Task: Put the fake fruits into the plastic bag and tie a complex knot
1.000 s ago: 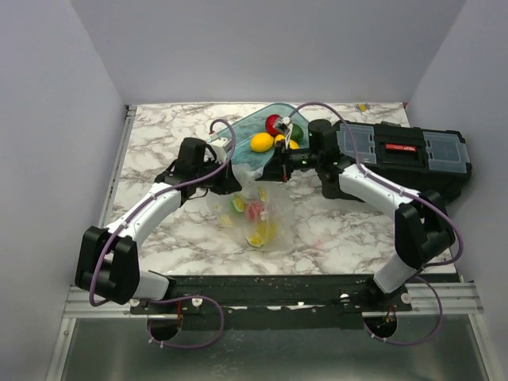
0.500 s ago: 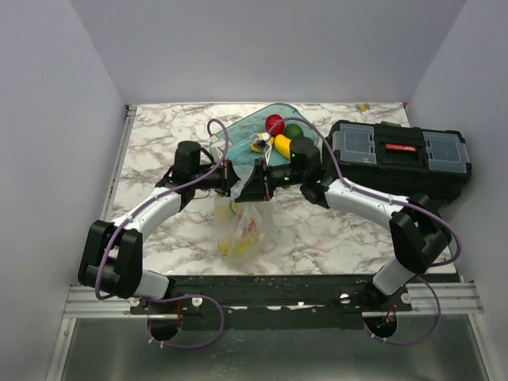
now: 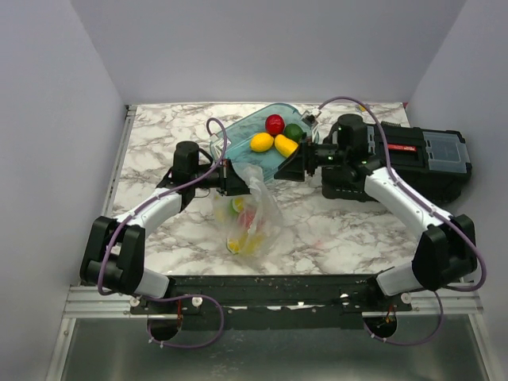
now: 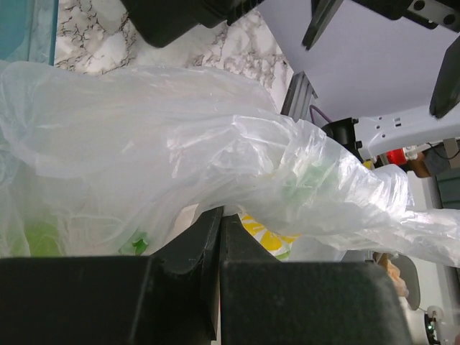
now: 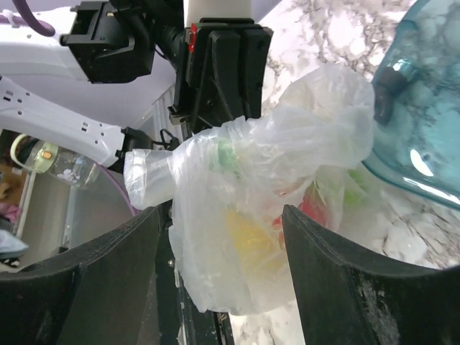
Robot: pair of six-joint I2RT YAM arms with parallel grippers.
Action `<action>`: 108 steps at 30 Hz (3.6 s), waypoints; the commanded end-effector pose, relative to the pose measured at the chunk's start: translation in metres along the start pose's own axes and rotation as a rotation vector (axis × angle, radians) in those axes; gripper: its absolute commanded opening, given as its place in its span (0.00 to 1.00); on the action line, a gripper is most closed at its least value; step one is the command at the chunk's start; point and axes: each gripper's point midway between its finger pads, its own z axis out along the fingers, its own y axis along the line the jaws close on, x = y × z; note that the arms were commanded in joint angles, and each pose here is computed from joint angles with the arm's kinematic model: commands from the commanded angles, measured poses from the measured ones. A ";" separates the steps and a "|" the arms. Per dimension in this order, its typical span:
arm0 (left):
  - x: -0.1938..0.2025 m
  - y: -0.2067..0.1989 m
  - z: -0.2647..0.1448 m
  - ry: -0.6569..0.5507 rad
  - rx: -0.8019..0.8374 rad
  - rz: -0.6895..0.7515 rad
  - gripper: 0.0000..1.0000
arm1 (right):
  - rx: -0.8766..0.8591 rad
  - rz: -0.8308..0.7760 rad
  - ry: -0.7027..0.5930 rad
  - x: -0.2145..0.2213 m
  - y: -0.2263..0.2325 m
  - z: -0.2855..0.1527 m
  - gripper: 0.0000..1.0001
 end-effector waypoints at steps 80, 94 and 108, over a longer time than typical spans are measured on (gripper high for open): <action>0.017 -0.023 0.020 0.124 0.183 -0.024 0.00 | -0.027 -0.063 0.189 0.064 -0.019 0.036 0.39; 0.022 -0.023 0.024 0.145 0.180 -0.024 0.00 | -0.002 -0.110 0.179 0.058 -0.022 0.039 0.25; 0.005 -0.014 -0.029 0.061 0.027 0.061 0.54 | 0.007 -0.127 0.184 0.066 -0.018 0.031 0.01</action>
